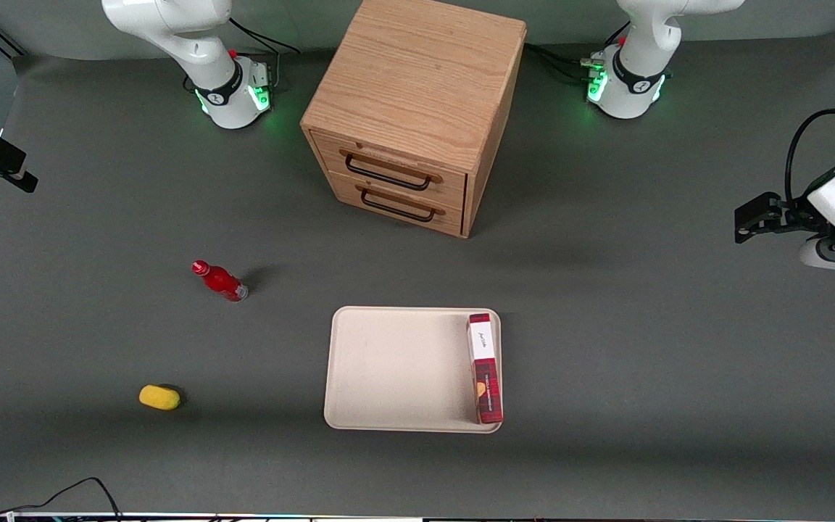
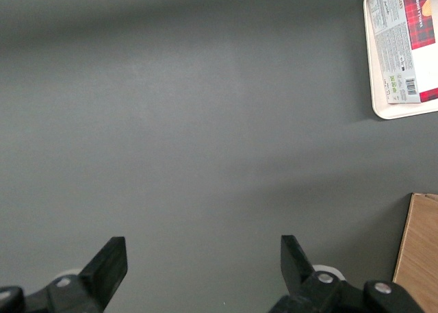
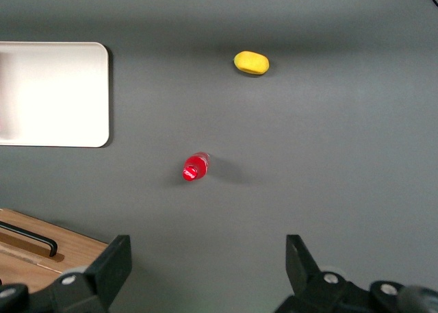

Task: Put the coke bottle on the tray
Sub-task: 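Move the right gripper out and toward the red bottle lying on the table, then lower the open right gripper around the red bottle's neck and close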

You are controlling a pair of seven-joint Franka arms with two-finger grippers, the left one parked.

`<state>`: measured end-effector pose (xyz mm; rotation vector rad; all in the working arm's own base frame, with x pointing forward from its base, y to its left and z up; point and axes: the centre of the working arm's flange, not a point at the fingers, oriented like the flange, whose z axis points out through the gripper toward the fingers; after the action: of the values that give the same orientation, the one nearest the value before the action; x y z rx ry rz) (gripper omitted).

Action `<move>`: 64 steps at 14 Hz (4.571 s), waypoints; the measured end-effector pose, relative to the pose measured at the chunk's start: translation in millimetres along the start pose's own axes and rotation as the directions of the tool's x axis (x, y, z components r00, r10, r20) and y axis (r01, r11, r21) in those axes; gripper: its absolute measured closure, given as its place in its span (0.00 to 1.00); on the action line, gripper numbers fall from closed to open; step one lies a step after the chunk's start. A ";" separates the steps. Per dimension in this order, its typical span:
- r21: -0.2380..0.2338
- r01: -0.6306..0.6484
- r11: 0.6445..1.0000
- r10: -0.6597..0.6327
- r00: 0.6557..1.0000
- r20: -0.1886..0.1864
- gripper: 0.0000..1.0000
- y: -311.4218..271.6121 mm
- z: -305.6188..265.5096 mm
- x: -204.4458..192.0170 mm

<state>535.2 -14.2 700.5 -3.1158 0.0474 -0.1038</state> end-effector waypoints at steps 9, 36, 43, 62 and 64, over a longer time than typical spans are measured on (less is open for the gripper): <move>-0.007 0.013 1.000 -0.012 0.999 0.033 0.00 -8.8 1.2 12.3; 0.001 0.070 0.998 -0.070 0.996 0.054 0.00 -38.8 68.5 -1.7; -0.001 0.084 0.997 -0.084 0.996 0.017 0.03 -62.7 193.4 -19.3; 0.004 0.082 0.997 -0.082 0.995 0.052 0.05 -69.8 366.8 -18.2; 0.004 0.082 0.997 -0.082 0.996 0.040 0.07 -69.0 369.6 -23.1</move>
<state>538.9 63.8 332.0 -3.1165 -0.0812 -0.0432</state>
